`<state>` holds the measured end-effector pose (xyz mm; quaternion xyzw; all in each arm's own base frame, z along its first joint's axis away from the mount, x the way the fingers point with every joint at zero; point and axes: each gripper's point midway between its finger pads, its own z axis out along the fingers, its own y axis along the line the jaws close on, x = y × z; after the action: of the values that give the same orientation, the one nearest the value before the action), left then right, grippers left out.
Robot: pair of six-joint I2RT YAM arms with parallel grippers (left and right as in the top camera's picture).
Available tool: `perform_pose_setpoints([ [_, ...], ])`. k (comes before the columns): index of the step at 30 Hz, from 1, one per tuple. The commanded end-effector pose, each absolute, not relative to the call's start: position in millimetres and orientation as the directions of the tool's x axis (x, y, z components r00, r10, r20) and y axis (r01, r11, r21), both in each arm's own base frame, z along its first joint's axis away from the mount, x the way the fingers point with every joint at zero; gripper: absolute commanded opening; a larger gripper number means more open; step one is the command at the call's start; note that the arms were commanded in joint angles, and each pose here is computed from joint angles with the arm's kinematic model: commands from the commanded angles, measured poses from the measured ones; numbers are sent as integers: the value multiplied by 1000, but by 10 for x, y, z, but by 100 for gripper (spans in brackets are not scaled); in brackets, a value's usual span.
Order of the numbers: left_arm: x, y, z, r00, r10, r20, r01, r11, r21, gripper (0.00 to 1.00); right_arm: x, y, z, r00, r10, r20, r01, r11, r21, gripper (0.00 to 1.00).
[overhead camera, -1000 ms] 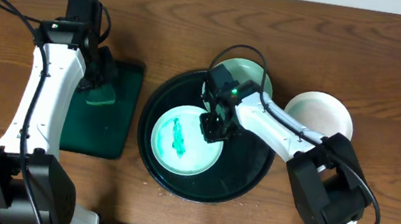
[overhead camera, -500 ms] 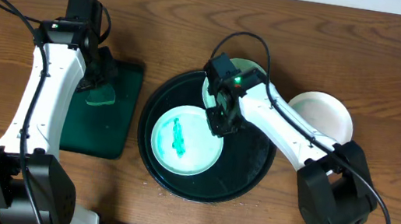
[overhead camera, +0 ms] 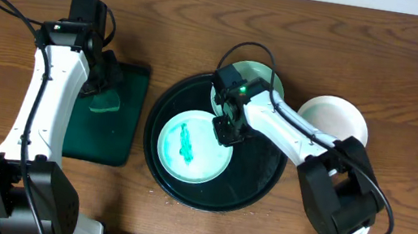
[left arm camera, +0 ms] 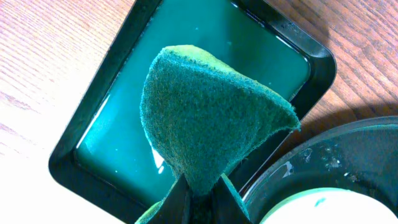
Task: Clean dirty plates on tray and stack at the side
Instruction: 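Grip the mint-green plate rim with the right gripper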
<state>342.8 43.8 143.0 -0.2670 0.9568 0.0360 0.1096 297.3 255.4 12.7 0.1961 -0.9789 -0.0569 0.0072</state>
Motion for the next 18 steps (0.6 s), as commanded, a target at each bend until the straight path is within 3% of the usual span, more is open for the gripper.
perform_pose_setpoints([
  [1,3418,425,1437,-831,-504,-234,-522,853,15,7,2937,2586,102,-914,-405,0,-401,906,137,22],
  [6,3426,398,1438,-835,-498,-236,-515,857,14,7,2854,2625,125,-918,-395,33,-384,907,176,22],
  [9,3425,398,1438,-835,-498,-235,-515,857,14,7,2790,2658,113,-964,-249,88,-229,954,192,6],
  [18,3420,394,1436,-825,-515,-233,-531,847,9,7,2782,2700,-56,-975,-188,116,-166,970,180,1],
])
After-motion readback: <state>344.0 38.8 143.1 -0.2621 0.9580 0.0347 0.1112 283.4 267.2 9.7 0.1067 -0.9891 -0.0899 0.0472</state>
